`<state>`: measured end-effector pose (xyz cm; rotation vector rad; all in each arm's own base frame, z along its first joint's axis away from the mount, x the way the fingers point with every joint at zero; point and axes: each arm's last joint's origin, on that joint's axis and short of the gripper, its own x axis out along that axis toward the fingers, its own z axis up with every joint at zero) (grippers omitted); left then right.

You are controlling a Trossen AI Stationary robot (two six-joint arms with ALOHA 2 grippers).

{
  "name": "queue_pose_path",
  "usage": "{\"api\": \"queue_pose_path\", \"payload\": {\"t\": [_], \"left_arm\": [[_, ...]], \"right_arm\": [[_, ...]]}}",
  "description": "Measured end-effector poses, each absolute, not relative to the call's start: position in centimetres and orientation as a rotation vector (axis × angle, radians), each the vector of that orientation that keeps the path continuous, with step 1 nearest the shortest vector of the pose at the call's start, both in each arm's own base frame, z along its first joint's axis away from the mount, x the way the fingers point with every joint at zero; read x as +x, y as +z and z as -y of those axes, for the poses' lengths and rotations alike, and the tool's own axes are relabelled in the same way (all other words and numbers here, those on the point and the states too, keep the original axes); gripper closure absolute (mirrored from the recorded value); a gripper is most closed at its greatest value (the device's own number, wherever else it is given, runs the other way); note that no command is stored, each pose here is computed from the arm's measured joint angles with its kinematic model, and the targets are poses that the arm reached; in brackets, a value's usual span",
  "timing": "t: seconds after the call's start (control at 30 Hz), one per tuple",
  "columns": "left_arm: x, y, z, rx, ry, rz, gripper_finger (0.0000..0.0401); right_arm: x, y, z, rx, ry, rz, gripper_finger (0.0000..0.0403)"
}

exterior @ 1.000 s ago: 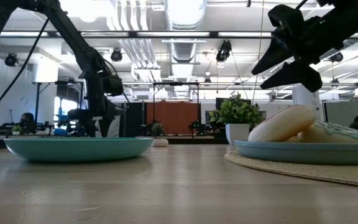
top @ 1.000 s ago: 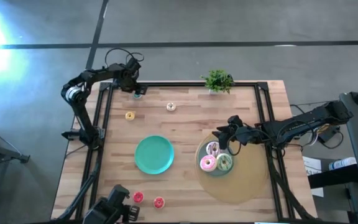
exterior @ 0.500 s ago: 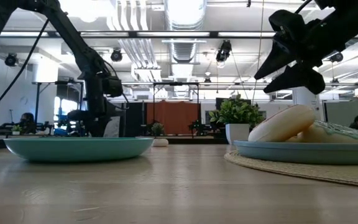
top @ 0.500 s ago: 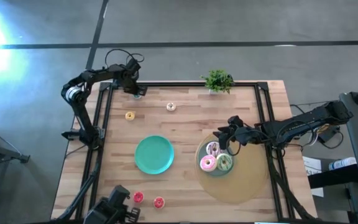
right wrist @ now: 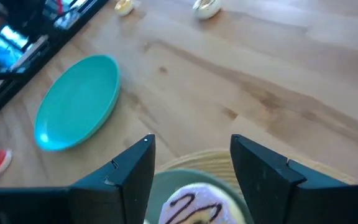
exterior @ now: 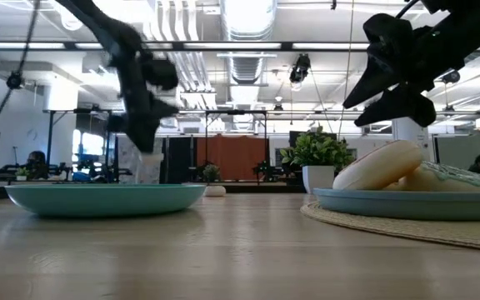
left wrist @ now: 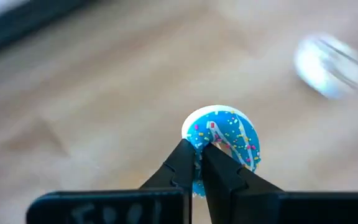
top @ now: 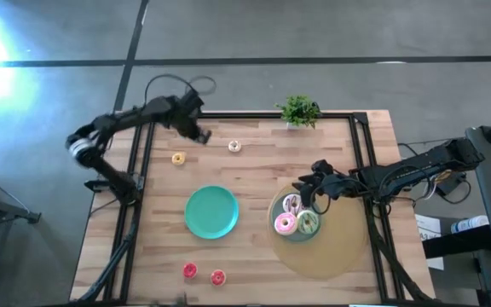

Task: Pick & Place donuts
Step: Put the small blue donut on the blue plate

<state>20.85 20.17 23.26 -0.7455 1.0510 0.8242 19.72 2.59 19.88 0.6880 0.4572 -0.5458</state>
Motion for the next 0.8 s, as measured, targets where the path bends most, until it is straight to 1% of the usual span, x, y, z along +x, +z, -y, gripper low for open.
{"api": "queue_pose_path", "payload": {"t": [0.07, 0.17, 0.3, 0.43, 0.53, 0.6, 0.7, 0.8], "left_arm": [[21.6, 24.0, -16.6, -0.728, 0.756, -1.068, 0.0400], [22.4, 23.9, -10.7, -0.742, 0.671, -1.101, 0.0400], [22.7, 22.2, -2.7, -0.796, 0.592, -1.150, 0.0401], [22.9, 20.3, 3.4, -0.850, 0.560, -1.097, 0.0401], [22.9, 19.0, 6.3, -0.912, 0.587, -1.073, 0.0401], [22.5, 18.2, 7.5, -0.909, 0.644, -1.091, 0.0401], [22.6, 17.7, 8.8, -0.931, 0.664, -1.101, 0.0398], [23.0, 17.3, 9.2, -0.945, 0.694, -1.107, 0.0370]], "right_arm": [[19.7, 19.9, -2.7, 0.684, -0.519, -0.474, 0.0202], [19.8, 19.9, -2.8, 0.676, -0.482, -0.497, 0.0202], [19.8, 19.9, -2.9, 0.650, -0.442, -0.519, 0.0202], [19.8, 19.8, -3.0, 0.630, -0.410, -0.537, 0.0202], [19.8, 19.9, -3.1, 0.614, -0.381, -0.547, 0.0202], [19.9, 19.9, -3.1, 0.609, -0.354, -0.552, 0.0202], [20.0, 20.0, -3.2, 0.604, -0.322, -0.554, 0.0202], [20.0, 20.0, -3.2, 0.601, -0.316, -0.556, 0.0202]]}}
